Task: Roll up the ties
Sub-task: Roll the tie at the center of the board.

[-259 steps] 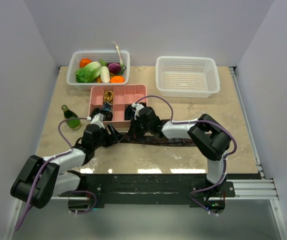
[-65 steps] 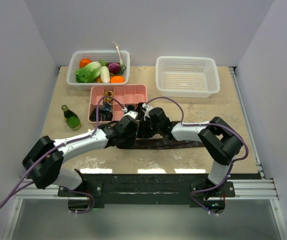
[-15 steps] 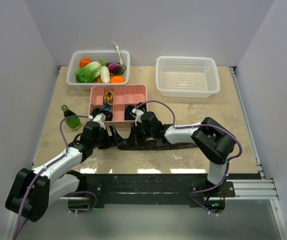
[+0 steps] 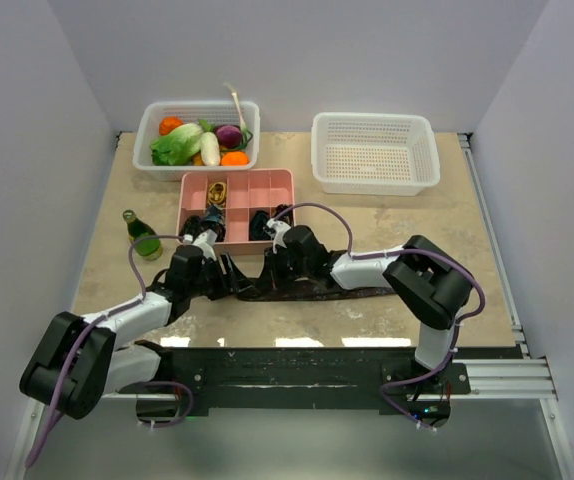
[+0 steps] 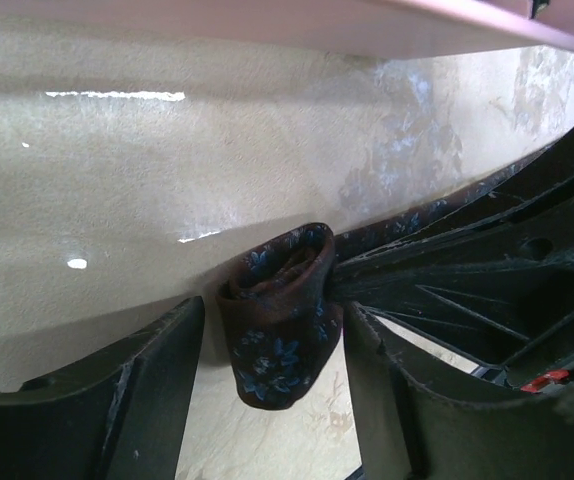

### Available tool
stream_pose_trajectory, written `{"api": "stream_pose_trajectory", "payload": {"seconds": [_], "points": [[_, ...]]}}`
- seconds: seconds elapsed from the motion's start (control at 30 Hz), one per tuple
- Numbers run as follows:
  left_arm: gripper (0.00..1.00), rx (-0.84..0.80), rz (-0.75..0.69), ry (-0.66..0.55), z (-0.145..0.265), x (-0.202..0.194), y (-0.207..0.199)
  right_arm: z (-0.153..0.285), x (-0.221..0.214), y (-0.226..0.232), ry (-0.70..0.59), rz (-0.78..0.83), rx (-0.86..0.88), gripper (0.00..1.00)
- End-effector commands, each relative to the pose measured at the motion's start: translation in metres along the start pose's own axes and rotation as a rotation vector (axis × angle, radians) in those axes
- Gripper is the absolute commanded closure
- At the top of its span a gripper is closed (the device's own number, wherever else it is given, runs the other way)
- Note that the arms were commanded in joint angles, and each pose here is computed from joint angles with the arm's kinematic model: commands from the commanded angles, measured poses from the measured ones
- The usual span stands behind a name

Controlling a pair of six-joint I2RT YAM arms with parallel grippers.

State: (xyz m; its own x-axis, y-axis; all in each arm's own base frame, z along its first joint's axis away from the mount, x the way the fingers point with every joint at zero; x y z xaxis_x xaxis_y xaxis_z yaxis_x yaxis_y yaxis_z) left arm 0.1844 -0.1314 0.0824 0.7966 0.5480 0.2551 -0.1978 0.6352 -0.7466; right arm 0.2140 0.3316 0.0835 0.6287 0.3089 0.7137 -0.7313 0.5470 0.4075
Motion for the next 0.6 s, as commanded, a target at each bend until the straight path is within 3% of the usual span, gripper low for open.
{"api": "stream_pose_trajectory", "payload": {"seconds": [0.0, 0.17, 0.4, 0.57], "points": [[0.41, -0.057, 0.016, -0.008, -0.005, 0.001, -0.002, 0.007, 0.005, 0.005, -0.032, 0.007, 0.005, 1.0], [0.48, -0.1, 0.027, -0.011, -0.01, 0.0, -0.002, 0.01, 0.007, 0.008, -0.049, 0.0, 0.027, 1.0], [0.66, -0.12, 0.018, -0.02, -0.009, 0.0, -0.003, 0.019, 0.01, 0.011, -0.061, 0.01, 0.008, 1.0], [0.7, -0.113, 0.021, -0.022, -0.009, -0.001, 0.0, 0.031, 0.004, 0.007, -0.045, 0.035, -0.051, 1.0]]}}
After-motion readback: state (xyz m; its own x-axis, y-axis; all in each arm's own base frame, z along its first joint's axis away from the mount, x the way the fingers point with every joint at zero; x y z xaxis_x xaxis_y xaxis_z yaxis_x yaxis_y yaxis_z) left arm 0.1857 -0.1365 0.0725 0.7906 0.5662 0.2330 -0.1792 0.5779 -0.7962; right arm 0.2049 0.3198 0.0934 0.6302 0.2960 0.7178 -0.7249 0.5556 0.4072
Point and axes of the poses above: each gripper's point midway between its finger pads, its own z axis back along the fingers, its own y axis along the line the jaws close on, x = y × z, the point moved 8 cm from there along z, back along the fingers, and after that the axes turned 15 degrees about z, right-handed, at the moved point
